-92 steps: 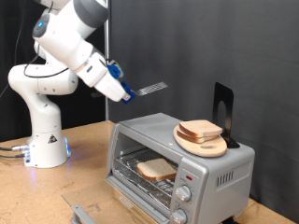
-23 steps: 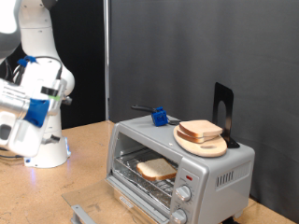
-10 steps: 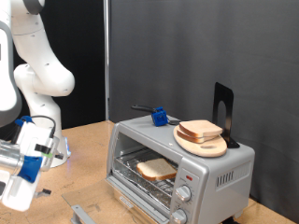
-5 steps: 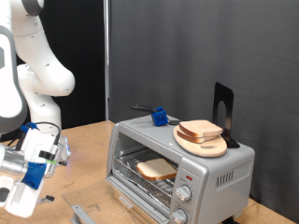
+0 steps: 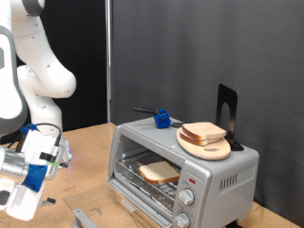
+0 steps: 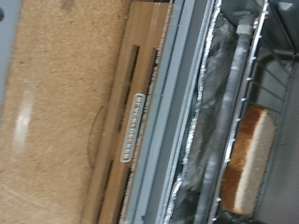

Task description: Make a piece of toast with the oven

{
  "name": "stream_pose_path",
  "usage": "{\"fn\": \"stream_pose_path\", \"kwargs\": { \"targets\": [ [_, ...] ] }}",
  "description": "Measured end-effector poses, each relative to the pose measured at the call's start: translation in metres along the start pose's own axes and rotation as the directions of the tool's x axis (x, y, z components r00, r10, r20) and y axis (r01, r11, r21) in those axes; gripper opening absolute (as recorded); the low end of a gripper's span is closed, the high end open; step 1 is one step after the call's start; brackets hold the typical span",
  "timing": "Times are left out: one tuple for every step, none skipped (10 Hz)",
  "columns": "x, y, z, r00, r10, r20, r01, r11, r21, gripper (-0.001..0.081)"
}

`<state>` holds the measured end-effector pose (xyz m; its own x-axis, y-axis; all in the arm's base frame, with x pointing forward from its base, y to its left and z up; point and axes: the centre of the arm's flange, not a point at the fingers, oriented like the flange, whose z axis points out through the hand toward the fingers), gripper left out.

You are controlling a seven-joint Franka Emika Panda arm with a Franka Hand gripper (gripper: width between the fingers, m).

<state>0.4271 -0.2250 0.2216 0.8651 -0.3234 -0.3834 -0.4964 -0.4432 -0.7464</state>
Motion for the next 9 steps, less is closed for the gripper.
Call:
{"fn": "stream_pose_path", "kwargs": {
  "targets": [
    [0.003, 0.002, 0.001, 1.000, -0.004, -0.023, 0.003, 1.000, -0.016, 0.0682],
    [0.006, 0.005, 0.005, 0.999, -0.006, -0.040, 0.005, 0.999, -0.032, 0.0682],
    [0.009, 0.009, 0.011, 0.999, -0.008, -0.042, 0.007, 0.999, -0.037, 0.0682],
    [0.011, 0.011, 0.016, 0.999, -0.012, -0.039, 0.010, 0.999, -0.038, 0.0682],
    [0.012, 0.014, 0.021, 0.999, -0.015, -0.029, 0.014, 0.999, -0.037, 0.0682],
    [0.012, 0.017, 0.026, 1.000, -0.018, -0.017, 0.017, 0.999, -0.040, 0.0682],
    [0.010, 0.020, 0.031, 1.000, -0.018, -0.005, 0.017, 0.999, -0.044, 0.0682],
    [0.007, 0.024, 0.036, 1.000, -0.016, 0.005, 0.017, 0.999, -0.051, 0.0682],
    [0.004, 0.028, 0.042, 1.000, -0.014, 0.013, 0.015, 0.998, -0.057, 0.0682]
  ]
}}
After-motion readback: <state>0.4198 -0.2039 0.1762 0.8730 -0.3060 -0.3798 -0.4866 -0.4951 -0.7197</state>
